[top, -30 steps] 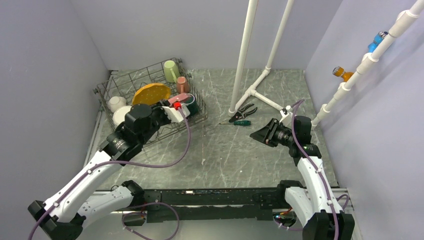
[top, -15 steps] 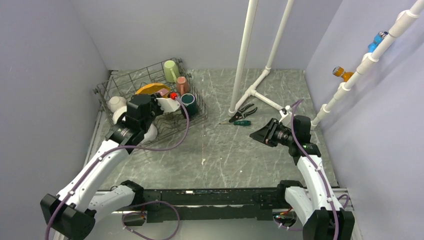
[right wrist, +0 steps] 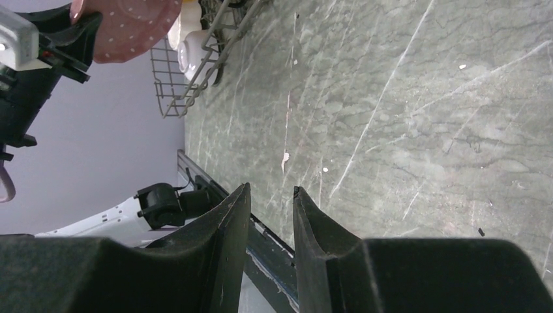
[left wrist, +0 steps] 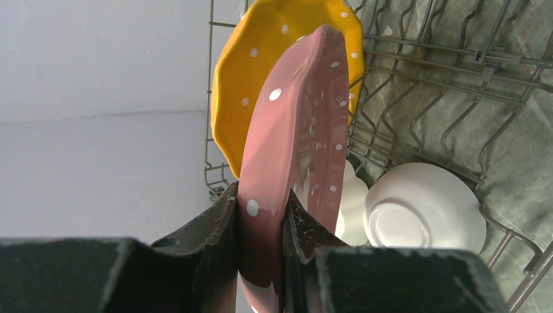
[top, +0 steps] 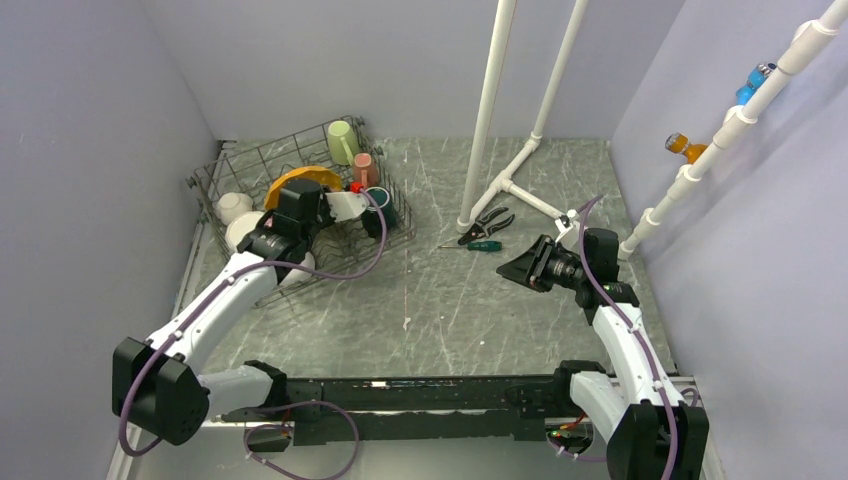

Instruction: Load the mixed dishes into the dish rack

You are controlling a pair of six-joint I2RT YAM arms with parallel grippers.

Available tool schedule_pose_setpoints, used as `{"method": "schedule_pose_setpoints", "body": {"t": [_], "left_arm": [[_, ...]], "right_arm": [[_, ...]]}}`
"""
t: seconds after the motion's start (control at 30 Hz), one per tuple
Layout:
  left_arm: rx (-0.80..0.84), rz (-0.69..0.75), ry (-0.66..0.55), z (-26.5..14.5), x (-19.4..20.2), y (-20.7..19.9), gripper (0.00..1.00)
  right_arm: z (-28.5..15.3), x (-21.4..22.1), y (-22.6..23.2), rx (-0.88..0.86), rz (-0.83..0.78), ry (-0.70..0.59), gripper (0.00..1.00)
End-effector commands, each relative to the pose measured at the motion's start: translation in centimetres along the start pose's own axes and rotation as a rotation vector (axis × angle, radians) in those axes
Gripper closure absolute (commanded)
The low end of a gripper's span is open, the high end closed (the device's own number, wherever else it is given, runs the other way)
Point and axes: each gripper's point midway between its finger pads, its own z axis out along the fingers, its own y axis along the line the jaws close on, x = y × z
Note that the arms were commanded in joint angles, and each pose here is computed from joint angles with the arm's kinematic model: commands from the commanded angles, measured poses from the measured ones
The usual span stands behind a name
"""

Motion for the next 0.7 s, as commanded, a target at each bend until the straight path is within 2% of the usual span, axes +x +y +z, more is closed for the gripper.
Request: {"method": "schedule_pose_setpoints", "body": {"t": [0.0, 0.67], "left_arm": [[-0.205, -0.062, -0.075, -0.9, -2.9, 6.4, 1.0], [-0.215, -0.086, -0.077, 1.9, -2.5, 5.9, 1.0]], "right_arm": [[0.1, -0.5, 0.8, -0.045, -0.035, -0.012, 0.68], [0.2, -0.3, 0.5, -0.047, -0.024, -0.004, 0.68]]}}
